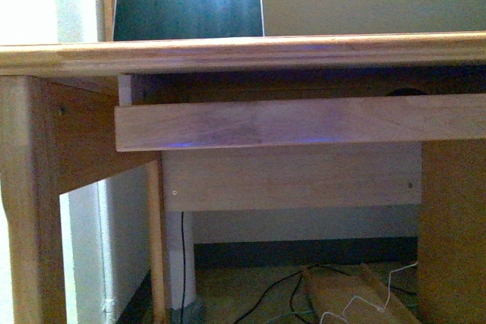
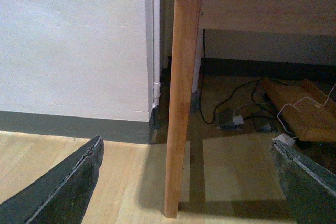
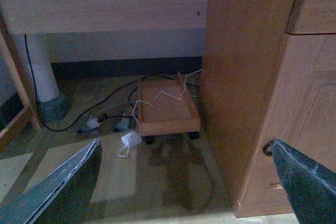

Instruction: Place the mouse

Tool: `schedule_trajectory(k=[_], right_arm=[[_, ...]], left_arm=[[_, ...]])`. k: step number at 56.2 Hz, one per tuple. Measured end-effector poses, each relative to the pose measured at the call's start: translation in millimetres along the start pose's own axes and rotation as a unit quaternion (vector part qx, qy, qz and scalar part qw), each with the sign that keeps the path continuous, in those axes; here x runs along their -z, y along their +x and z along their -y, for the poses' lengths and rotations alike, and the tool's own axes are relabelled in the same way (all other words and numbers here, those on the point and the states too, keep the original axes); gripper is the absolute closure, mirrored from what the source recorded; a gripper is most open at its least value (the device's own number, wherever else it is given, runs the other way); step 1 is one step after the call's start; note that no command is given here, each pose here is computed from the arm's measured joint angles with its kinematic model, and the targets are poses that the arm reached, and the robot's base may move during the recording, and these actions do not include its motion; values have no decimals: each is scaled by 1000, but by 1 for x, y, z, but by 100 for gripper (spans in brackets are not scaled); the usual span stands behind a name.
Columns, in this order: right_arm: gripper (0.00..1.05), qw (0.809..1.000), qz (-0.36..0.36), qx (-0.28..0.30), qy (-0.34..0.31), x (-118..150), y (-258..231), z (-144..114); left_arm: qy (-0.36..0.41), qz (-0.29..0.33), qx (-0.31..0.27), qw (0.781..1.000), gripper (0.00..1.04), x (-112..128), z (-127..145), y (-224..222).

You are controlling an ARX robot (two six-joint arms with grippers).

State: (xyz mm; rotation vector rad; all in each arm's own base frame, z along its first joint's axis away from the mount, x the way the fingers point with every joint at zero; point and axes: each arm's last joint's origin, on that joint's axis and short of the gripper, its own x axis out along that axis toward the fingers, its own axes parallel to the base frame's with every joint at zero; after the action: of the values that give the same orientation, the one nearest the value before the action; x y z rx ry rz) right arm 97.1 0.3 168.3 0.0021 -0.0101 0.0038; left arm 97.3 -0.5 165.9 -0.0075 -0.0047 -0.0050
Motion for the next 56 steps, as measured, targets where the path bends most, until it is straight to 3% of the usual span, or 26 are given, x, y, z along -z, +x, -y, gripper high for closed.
schedule_trajectory(k=[56], right_arm=[[7,1000,0,1,0,0,0,0]], left_arm=[[0,0,0,1000,8,0,0,0]])
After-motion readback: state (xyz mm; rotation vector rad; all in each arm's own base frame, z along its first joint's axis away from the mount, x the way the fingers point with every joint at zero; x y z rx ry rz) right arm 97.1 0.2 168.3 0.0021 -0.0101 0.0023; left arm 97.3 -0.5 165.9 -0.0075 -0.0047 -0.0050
